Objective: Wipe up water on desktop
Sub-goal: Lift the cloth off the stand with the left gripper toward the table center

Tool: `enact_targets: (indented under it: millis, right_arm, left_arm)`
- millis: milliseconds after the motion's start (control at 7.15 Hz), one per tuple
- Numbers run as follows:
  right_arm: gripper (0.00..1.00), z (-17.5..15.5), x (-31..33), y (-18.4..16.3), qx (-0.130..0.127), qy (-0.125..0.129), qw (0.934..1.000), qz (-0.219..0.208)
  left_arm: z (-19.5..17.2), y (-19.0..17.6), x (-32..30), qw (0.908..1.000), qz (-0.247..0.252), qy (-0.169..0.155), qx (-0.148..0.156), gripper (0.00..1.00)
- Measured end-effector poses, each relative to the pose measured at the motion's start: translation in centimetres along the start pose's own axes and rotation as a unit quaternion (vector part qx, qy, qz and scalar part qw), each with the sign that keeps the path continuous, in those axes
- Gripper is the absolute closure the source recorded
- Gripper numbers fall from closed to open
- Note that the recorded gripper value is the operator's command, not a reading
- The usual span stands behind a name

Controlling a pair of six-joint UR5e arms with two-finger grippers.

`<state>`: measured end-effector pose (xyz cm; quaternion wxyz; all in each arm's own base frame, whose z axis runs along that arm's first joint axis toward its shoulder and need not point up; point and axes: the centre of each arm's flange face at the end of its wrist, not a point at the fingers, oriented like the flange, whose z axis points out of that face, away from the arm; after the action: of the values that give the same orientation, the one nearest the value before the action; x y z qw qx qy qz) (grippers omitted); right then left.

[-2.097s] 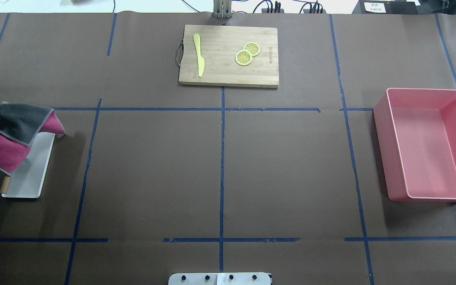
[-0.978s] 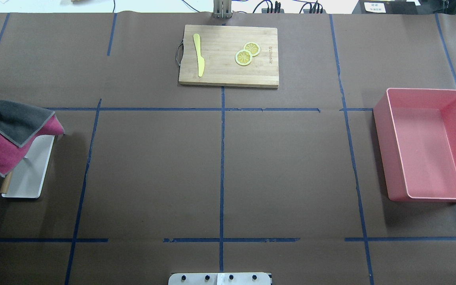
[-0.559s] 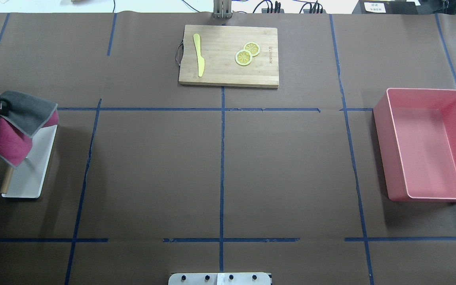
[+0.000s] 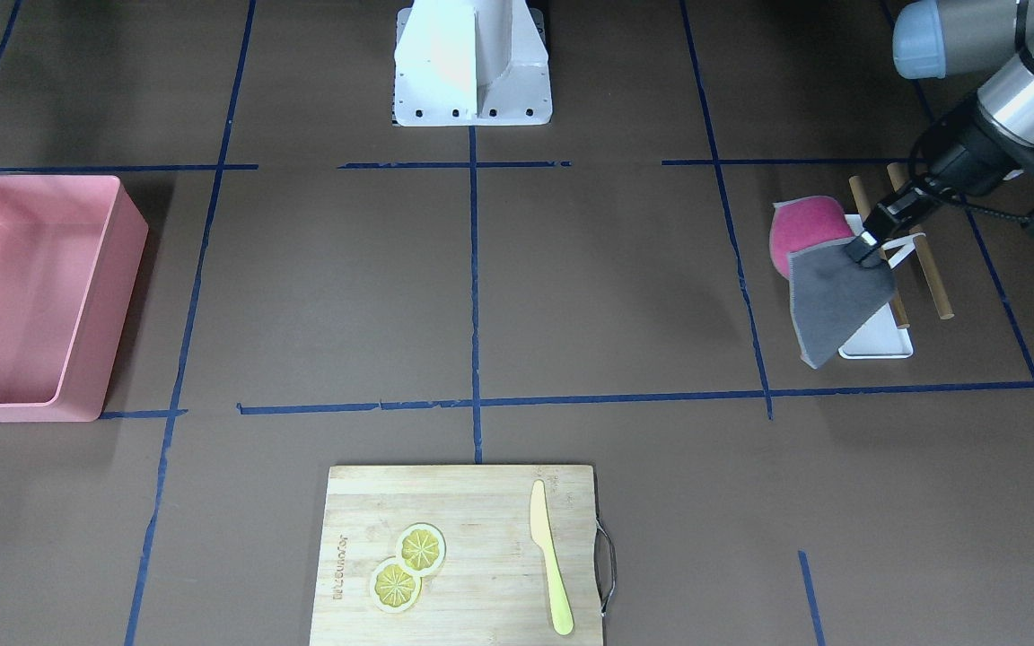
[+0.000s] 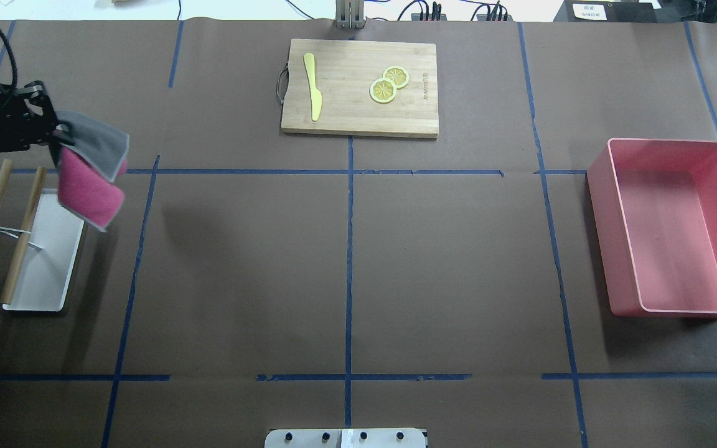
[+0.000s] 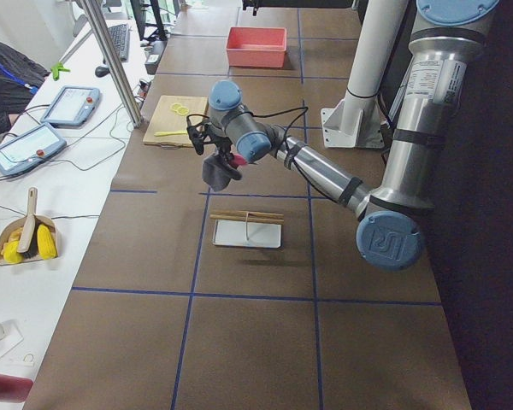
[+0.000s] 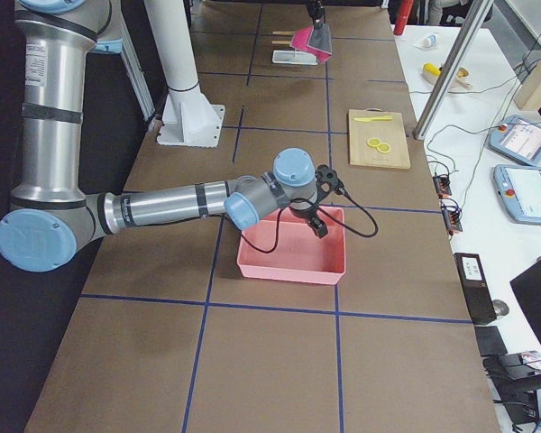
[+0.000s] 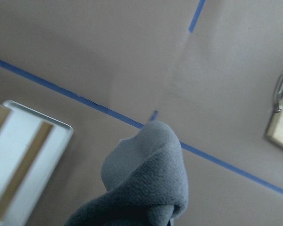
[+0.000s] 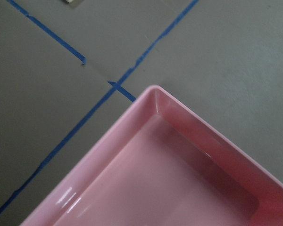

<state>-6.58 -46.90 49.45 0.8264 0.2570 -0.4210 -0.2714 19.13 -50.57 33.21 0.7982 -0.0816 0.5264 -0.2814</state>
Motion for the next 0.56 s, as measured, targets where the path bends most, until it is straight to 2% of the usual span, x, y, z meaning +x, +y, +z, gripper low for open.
enact_targets:
  millis: [280, 559]
  right_arm:
    - [0.01, 2.5, -4.5, -6.6, 0.023, -0.013, 0.9974, -0.066]
    - [0.01, 4.9, -11.9, -14.8, 0.052, -0.039, 0.9947, -0.079]
  left_arm:
    - [1.5, 4.6, 6.1, 0.9925, -0.117, 0.019, -0.033, 0.99]
    - [2.4, 9.1, 10.9, 0.9776, -0.197, 0.028, -0.069, 0.99]
